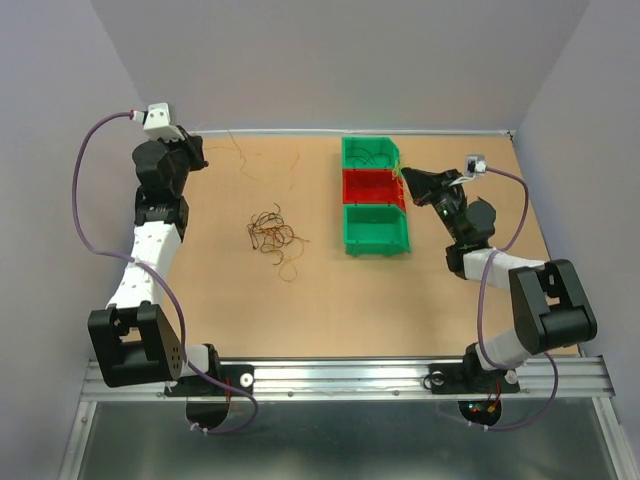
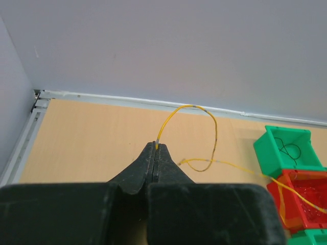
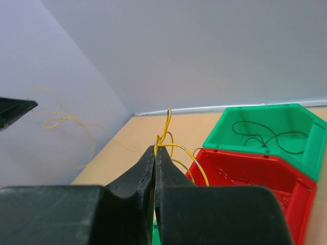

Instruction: Untangle the cables

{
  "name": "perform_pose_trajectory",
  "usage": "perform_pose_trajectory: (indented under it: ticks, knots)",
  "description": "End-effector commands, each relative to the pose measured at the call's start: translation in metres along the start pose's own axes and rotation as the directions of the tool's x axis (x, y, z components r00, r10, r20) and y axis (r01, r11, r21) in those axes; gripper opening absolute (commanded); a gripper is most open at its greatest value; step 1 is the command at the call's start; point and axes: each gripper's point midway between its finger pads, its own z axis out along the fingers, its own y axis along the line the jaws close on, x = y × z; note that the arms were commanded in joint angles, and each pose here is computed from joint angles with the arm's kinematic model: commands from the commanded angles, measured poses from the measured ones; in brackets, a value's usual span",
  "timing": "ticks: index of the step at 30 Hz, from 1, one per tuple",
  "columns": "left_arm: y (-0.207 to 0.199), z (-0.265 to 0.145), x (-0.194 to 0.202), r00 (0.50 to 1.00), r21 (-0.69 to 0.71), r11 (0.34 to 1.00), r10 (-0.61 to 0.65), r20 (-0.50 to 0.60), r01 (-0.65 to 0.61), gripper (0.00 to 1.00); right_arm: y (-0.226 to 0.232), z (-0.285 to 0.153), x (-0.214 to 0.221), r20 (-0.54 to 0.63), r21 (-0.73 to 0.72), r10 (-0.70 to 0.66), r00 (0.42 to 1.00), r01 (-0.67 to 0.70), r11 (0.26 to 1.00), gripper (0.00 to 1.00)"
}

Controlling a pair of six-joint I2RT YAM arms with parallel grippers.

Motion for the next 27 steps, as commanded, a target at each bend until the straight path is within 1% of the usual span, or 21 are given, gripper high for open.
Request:
perform_pose_trajectory:
  ticks: [1,3,5,7,9,10,12,13,15,22,27]
  knots:
    - [-0.013,-0.01,-0.037,0.992,0.041,0.999,0.025,0.121,-0.03,0.0,0.029,-0.002,0.0,-0.1,-0.123,-0.07,0.993,0.057,0.991,0.01]
    - [-0.015,-0.01,-0.036,0.992,0.054,0.998,0.028,0.121,-0.035,0.0,0.031,-0.007,0.008,-0.147,-0.137,-0.069,0.987,0.048,0.989,0.01]
    - [-0.017,-0.012,-0.037,0.992,0.062,0.997,0.03,0.124,-0.038,0.0,0.035,-0.008,0.007,-0.16,-0.152,-0.096,0.982,0.072,0.986,0.0]
    - [-0.019,-0.013,-0.036,0.992,0.073,0.996,0.031,0.124,-0.04,0.0,0.032,-0.01,0.015,-0.216,-0.136,-0.101,0.971,0.073,0.988,0.0]
    - [-0.021,-0.015,-0.039,0.991,0.081,0.996,0.032,0.132,-0.043,0.0,0.034,-0.009,0.013,-0.235,-0.151,-0.147,0.961,0.113,0.982,0.01]
    - [-0.022,-0.016,-0.04,0.99,0.087,0.995,0.031,0.137,-0.044,0.0,0.031,-0.011,0.019,-0.273,-0.146,-0.159,0.949,0.123,0.982,0.0]
    - [-0.026,-0.018,-0.04,0.989,0.099,0.994,0.031,0.142,-0.045,0.0,0.034,-0.012,0.018,-0.287,-0.151,-0.179,0.941,0.14,0.979,0.01]
    - [-0.027,-0.019,-0.04,0.989,0.104,0.993,0.034,0.146,-0.049,0.0,0.031,-0.014,0.023,-0.314,-0.145,-0.176,0.933,0.136,0.98,0.01]
    - [-0.031,-0.02,-0.038,0.989,0.117,0.992,0.036,0.143,-0.053,0.0,0.031,-0.014,0.025,-0.331,-0.15,-0.193,0.924,0.15,0.977,0.01]
    - [-0.046,-0.021,-0.036,0.988,0.153,0.985,0.056,0.144,-0.078,0.0,0.025,-0.008,0.039,-0.378,-0.165,-0.191,0.906,0.136,0.977,0.01]
    - [-0.051,-0.025,-0.039,0.985,0.156,0.984,0.066,0.157,-0.091,0.0,0.023,-0.007,0.046,-0.417,-0.167,-0.196,0.887,0.137,0.976,0.0]
